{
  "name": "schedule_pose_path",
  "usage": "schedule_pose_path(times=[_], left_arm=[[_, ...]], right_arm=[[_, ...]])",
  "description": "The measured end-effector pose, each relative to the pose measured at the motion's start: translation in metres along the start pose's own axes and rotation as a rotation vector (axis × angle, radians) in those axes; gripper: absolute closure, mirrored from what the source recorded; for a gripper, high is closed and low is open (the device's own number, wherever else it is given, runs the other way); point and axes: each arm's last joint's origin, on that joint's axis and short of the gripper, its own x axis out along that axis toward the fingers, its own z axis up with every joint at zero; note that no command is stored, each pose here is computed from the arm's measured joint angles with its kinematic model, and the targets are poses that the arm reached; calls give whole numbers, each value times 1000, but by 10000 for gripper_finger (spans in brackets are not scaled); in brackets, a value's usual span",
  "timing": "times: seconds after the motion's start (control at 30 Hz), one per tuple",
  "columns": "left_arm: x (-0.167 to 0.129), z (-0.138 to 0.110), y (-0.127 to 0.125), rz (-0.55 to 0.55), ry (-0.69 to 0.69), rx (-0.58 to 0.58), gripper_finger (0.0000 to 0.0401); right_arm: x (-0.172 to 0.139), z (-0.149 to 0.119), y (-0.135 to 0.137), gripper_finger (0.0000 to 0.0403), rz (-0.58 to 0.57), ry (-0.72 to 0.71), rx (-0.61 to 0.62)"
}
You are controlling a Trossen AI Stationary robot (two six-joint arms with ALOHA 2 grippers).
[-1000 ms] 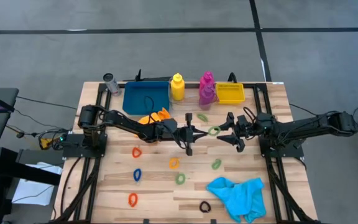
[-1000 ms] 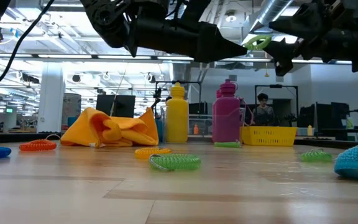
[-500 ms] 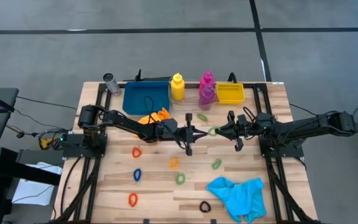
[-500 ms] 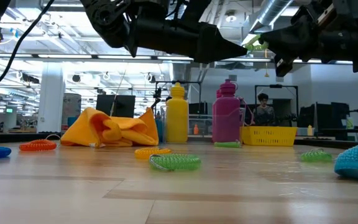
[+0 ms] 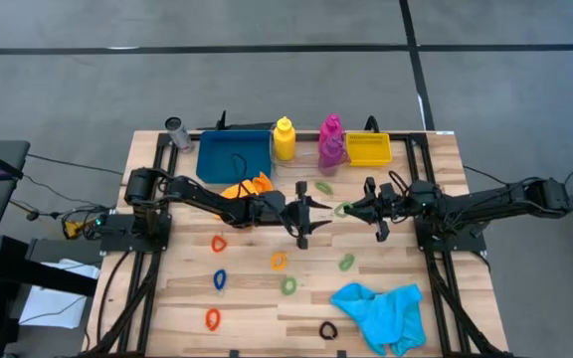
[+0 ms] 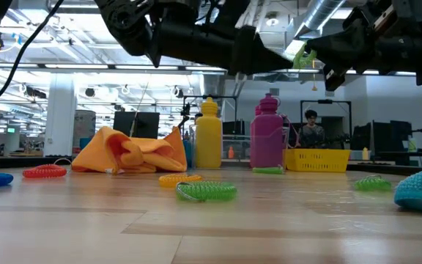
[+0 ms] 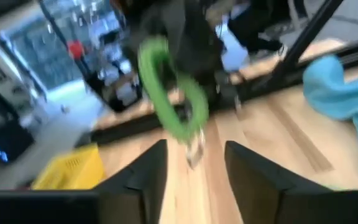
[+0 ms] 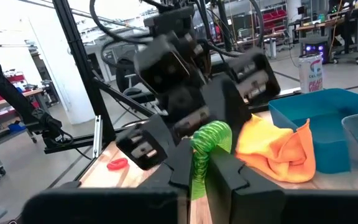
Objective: Pick & Place Sports Items
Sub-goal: Put the green spring keychain into the yellow bin
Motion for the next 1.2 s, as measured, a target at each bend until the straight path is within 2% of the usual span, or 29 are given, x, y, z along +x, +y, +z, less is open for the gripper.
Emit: schedule_pose_path(times=[0.1,0.2,0.33,0.47,0.7,0.8,1.0,1.1,1.2], left_arm=[[0,-8,-1,41,98,12,210],[-1,-13,1,93,160,22,194],[-1,-13,2,122,169,22,182],[-1,-13,2,121,170,22,178],[-1,-13,2,121,170,19,183],[-1,-13,2,126,166,-41,187],[-1,-13,2,139,155,-208,185],[-1,-13,2,141,153,-244,184],[-1,-13,0,144,153,-336,185]], right_arm=[[0,0,-1,381,-22,-5,4],[0,0,-4,380,-129,-21,6],[-2,2,-11,380,-396,-88,2],[-6,3,-18,387,-660,-135,-56],[-14,5,-26,389,-1028,-148,-178],[-19,7,-32,389,-1160,-134,-229],[-30,12,-55,390,-1321,-115,-270],[-37,14,-69,390,-1337,-124,-243],[-44,17,-83,391,-1304,-145,-186]])
